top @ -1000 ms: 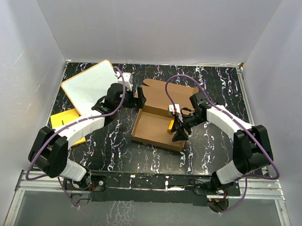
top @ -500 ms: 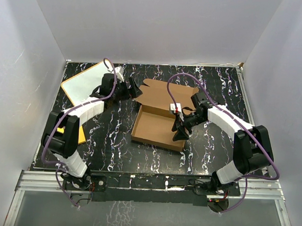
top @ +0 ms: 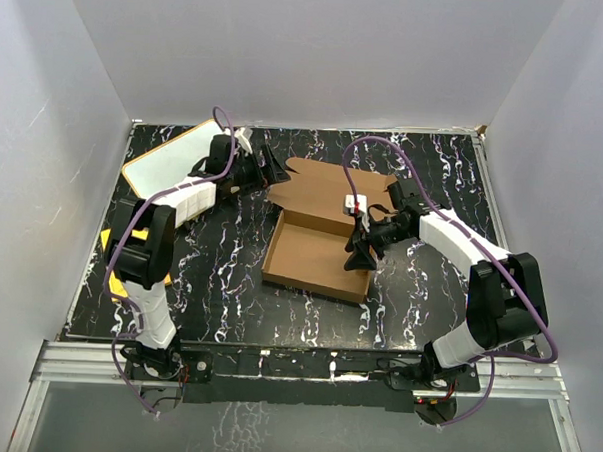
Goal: Fold the paper box
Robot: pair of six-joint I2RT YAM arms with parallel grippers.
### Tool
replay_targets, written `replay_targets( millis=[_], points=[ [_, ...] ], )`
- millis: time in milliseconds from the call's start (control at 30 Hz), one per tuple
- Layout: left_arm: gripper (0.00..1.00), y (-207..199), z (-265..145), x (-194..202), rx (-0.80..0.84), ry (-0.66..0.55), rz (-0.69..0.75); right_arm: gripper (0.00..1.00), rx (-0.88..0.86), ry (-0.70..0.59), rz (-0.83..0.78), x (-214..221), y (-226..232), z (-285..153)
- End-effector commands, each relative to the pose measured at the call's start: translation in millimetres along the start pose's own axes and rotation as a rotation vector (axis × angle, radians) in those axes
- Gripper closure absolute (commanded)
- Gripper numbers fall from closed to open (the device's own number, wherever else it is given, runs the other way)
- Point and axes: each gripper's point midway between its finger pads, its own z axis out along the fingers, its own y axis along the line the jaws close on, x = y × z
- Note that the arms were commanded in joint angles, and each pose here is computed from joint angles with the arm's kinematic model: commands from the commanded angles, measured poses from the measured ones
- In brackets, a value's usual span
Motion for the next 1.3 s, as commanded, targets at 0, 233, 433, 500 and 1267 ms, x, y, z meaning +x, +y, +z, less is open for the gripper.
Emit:
replay_targets(
  millis=[0, 233, 433, 500, 1267],
  points=[
    [0.09, -11, 6, -13, 0.035, 0.018, 0.001, 0.40, 0.069, -0.074, -0.043, -26, -15, -13],
    [0.10, -2, 29, -22, -0.003, 0.059, -0.007, 0.39, 0.088, -0.082, -0.022, -26, -19, -17],
    [0.11, 23, 40, -26, -0.127, 0.097, 0.029, 0.39, 0.100, -0.084, -0.018, -25, -22, -19],
    [0.11, 30, 34, -32, -0.165, 0.082, 0.050, 0.39, 0.106, -0.084, -0.014, -25, -23, -20],
    [0.53, 16, 38, 0, 0.054, 0.189, -0.085, 0.39, 0.154, -0.135, 0.064, -25, -37, -34]
  ],
)
